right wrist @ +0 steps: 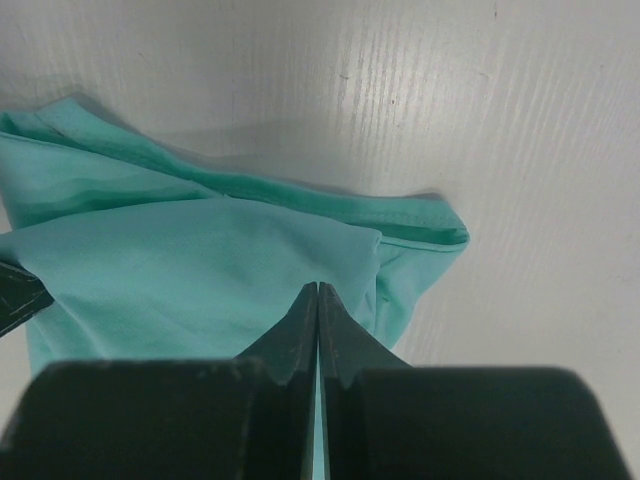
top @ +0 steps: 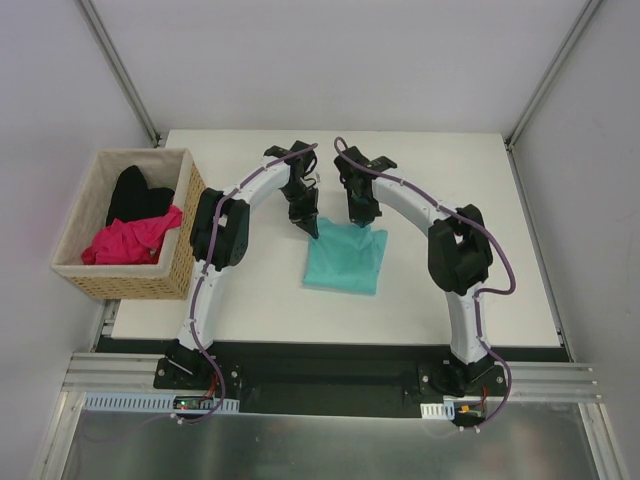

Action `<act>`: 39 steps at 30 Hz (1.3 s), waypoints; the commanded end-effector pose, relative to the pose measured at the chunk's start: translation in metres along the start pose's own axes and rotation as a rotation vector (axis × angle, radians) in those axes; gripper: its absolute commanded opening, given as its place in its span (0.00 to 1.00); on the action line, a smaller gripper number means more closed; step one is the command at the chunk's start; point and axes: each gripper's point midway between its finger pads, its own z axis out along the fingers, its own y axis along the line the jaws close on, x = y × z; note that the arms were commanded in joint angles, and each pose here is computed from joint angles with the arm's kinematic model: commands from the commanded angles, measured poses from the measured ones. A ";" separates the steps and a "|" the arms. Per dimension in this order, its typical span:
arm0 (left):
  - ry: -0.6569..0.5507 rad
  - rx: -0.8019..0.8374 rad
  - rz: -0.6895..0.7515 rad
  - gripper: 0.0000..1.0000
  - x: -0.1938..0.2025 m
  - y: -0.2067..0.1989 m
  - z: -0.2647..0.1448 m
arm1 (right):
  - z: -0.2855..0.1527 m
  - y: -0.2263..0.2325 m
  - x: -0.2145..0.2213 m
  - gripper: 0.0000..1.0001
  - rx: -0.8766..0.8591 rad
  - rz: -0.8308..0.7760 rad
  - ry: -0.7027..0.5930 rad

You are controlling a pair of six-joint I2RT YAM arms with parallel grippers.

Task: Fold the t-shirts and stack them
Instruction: Smooth out wrinkles on the folded tshirt

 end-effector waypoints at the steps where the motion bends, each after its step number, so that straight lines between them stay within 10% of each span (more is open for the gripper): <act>1: -0.035 0.025 0.006 0.00 0.004 -0.011 -0.026 | -0.010 -0.001 0.002 0.00 -0.033 0.048 -0.004; 27: -0.004 -0.004 -0.050 0.00 0.014 -0.002 -0.021 | 0.033 -0.028 0.026 0.00 -0.013 0.148 0.086; 39: -0.075 0.023 -0.014 0.00 0.010 -0.018 -0.048 | -0.007 -0.043 -0.010 0.27 0.032 0.099 -0.030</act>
